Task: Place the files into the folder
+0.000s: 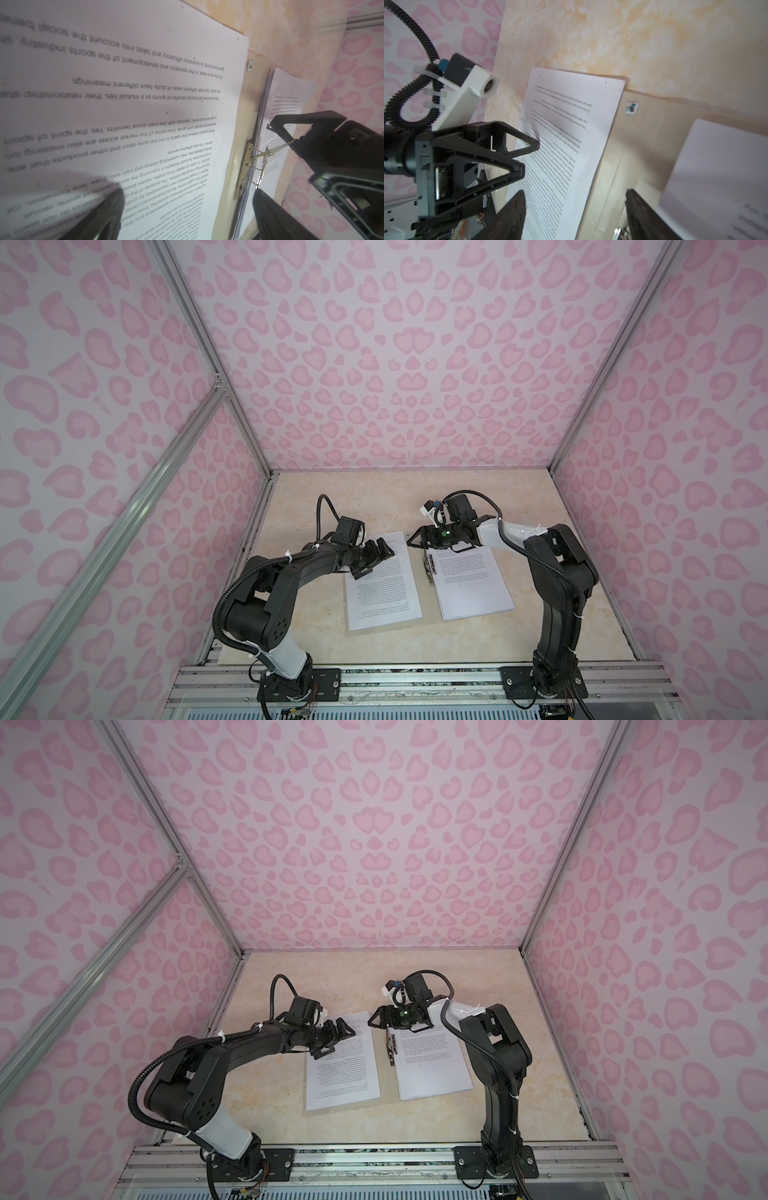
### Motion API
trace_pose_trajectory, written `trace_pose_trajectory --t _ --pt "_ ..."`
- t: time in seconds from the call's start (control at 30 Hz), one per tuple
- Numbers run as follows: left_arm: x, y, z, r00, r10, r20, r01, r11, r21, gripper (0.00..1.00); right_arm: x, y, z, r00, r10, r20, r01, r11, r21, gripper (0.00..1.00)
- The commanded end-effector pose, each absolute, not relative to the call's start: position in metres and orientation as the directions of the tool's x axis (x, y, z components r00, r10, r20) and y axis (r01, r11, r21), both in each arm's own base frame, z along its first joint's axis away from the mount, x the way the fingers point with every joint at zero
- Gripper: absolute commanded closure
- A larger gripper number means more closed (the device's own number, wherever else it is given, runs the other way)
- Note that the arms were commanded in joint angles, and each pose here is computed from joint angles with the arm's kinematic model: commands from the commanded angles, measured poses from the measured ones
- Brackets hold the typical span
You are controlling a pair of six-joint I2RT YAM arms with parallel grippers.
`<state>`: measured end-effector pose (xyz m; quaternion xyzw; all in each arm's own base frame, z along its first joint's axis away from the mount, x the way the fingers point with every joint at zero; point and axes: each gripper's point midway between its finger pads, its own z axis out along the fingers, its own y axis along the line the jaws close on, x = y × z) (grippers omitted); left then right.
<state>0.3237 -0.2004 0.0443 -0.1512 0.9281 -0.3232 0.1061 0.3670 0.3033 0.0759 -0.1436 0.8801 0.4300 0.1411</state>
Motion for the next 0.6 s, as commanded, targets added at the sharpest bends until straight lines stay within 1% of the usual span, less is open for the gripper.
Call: trace_pose_trajectory --t 0.0,0.13,0.27,0.33,0.4,0.43,0.5,0.57 --pt "0.322 -0.186 0.037 -0.916 -0.388 -0.101 -0.261 0.768 -0.585 0.02 0.357 0.308 0.094 -0.922 -0.115 -0.371 -0.373 0.524 0.765 0.26" --pt "0.324 -0.184 0.037 -0.914 -0.395 -0.096 -0.269 0.765 -0.585 0.02 0.335 0.297 0.116 -0.916 -0.094 -0.390 -0.378 0.526 0.762 0.26" --pt "0.326 -0.185 0.040 -0.912 -0.399 -0.096 -0.267 0.754 -0.600 0.02 0.299 0.283 0.124 -0.925 -0.089 -0.369 -0.358 0.525 0.772 0.26" --pt "0.327 -0.186 0.042 -0.913 -0.395 -0.099 -0.260 0.753 -0.604 0.02 0.285 0.275 0.124 -0.929 -0.089 -0.360 -0.346 0.558 0.754 0.28" --pt "0.327 -0.188 0.046 -0.915 -0.388 -0.105 -0.250 0.753 -0.609 0.02 0.275 0.270 0.129 -0.921 -0.073 -0.382 -0.352 0.574 0.740 0.29" --pt "0.328 -0.188 0.048 -0.916 -0.386 -0.108 -0.246 0.755 -0.608 0.02 0.275 0.264 0.129 -0.923 -0.042 -0.382 -0.329 0.600 0.729 0.30" --pt "0.330 -0.191 0.055 -0.924 -0.362 -0.127 -0.214 0.761 -0.612 0.02 0.282 0.246 0.124 -0.918 0.026 -0.397 -0.265 0.704 0.659 0.35" --pt "0.331 -0.198 0.063 -0.935 -0.317 -0.157 -0.167 0.785 -0.596 0.02 0.289 0.235 0.126 -0.908 0.101 -0.406 -0.195 0.756 0.625 0.40"
